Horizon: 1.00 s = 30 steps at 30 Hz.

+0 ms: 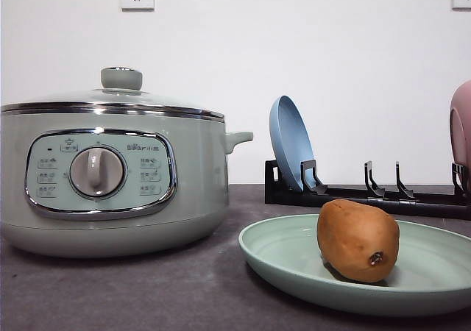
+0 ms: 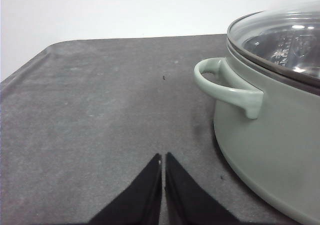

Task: Transfer potato from steamer to green plate

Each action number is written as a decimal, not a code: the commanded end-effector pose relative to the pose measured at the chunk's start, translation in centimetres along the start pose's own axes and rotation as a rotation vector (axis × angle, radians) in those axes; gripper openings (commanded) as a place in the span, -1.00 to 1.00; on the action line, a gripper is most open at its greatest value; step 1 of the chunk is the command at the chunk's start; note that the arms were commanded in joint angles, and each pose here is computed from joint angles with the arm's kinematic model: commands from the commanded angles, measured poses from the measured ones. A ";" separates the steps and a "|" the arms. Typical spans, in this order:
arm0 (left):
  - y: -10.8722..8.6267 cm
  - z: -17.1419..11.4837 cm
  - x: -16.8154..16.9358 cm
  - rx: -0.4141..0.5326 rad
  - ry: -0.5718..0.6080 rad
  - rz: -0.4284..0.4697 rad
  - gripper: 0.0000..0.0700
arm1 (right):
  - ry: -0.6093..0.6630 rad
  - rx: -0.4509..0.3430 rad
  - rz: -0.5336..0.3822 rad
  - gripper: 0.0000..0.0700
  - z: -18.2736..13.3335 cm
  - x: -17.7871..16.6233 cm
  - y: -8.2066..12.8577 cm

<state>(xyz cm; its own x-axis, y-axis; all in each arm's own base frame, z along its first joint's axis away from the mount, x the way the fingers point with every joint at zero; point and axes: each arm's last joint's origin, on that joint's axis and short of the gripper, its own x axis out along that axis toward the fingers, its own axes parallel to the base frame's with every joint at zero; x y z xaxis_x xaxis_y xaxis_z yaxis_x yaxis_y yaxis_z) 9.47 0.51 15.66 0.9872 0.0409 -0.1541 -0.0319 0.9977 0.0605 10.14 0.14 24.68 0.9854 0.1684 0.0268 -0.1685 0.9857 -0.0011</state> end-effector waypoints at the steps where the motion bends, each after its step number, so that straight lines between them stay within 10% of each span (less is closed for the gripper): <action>1: 0.0 -0.7 0.2 -0.003 0.023 0.003 -0.99 | -0.010 0.008 -0.028 -1.00 -0.9 -0.2 -0.1; 30: 0.0 -0.7 0.2 -0.003 0.023 0.003 -0.99 | 0.187 0.077 -0.067 -1.00 -9.6 -0.8 0.0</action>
<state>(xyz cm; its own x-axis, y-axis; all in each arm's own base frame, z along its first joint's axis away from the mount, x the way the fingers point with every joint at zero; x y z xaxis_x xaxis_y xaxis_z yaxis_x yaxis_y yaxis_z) 9.47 0.51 15.65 0.9872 0.0409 -0.1543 -0.0318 0.9977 0.0605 9.57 -0.01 15.30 0.9829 0.1069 -0.1500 -0.0993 0.9934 0.0570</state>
